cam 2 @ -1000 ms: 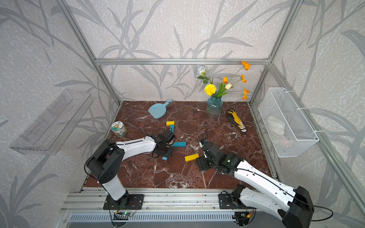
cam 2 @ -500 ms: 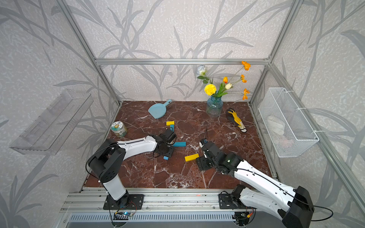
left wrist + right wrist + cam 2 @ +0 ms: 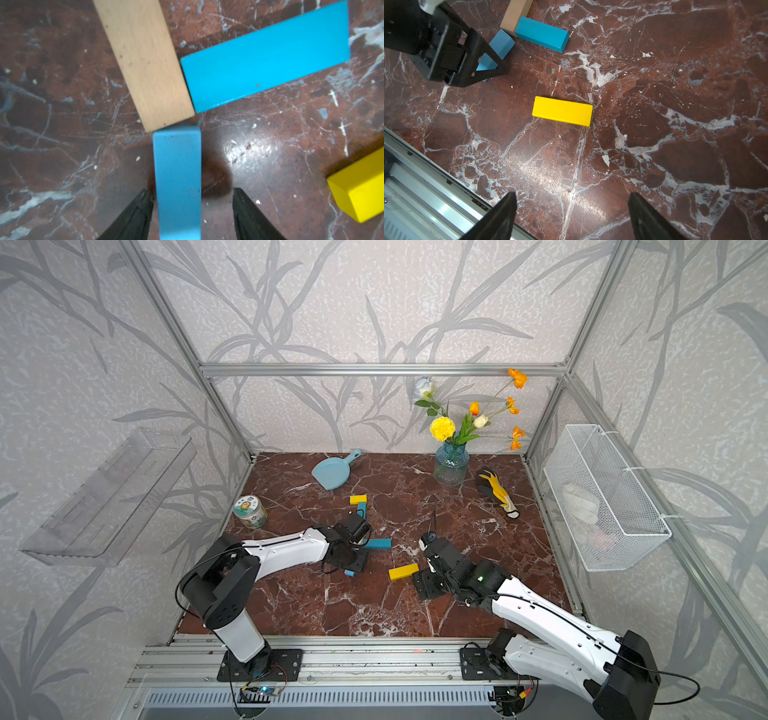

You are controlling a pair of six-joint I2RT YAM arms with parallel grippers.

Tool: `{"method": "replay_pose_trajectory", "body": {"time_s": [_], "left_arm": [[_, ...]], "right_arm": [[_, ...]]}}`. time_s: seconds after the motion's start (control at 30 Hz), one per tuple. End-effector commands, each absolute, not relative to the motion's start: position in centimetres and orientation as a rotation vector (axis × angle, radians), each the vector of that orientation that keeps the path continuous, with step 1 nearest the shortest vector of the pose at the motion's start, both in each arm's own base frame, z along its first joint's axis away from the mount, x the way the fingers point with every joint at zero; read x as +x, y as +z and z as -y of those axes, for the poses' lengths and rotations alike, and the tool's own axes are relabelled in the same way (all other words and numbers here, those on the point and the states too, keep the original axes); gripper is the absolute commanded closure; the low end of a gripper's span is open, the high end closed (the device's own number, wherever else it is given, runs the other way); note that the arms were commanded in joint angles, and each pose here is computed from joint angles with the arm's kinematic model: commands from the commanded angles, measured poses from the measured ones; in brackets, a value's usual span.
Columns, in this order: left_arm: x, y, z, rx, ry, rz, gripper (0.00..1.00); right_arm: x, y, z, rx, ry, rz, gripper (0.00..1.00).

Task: Assemble a giraffe with building blocks
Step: Assemble the building block at the center of the board, then pick up the building block from the center of the board.

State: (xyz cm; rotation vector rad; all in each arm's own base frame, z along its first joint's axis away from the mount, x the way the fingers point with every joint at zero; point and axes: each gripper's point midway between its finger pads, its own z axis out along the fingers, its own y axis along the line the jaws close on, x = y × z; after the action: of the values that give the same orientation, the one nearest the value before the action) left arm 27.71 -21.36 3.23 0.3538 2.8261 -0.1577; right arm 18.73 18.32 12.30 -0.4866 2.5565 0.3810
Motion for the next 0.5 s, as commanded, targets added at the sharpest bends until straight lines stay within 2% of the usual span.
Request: {"method": "replay_pose_trajectory", "body": {"time_s": [0.0, 0.17, 0.27, 0.4, 0.47], "left_arm": [[28.6, 8.9, 21.6, 0.227, -0.277, -2.673, 0.35], [30.1, 16.2, 18.7, 0.04, -0.259, -2.399, 0.32], [30.3, 18.6, 16.8, -0.026, -0.232, -2.289, 0.25], [30.4, 19.1, 16.3, -0.046, -0.244, -2.261, 0.25], [30.4, 18.8, 16.7, -0.038, -0.271, -2.27, 0.25]], "right_arm": [[18.3, 11.5, -18.4, -0.473, 0.375, -2.597, 0.15], [18.1, 9.8, -19.7, -0.32, 0.396, -2.68, 0.15], [18.6, 8.9, -20.8, -0.036, 0.461, -2.72, 0.14], [19.1, 8.2, -20.9, 0.469, 0.48, -2.722, 0.13], [19.3, 8.1, -20.4, 0.688, 0.405, -2.703, 0.13]]}}
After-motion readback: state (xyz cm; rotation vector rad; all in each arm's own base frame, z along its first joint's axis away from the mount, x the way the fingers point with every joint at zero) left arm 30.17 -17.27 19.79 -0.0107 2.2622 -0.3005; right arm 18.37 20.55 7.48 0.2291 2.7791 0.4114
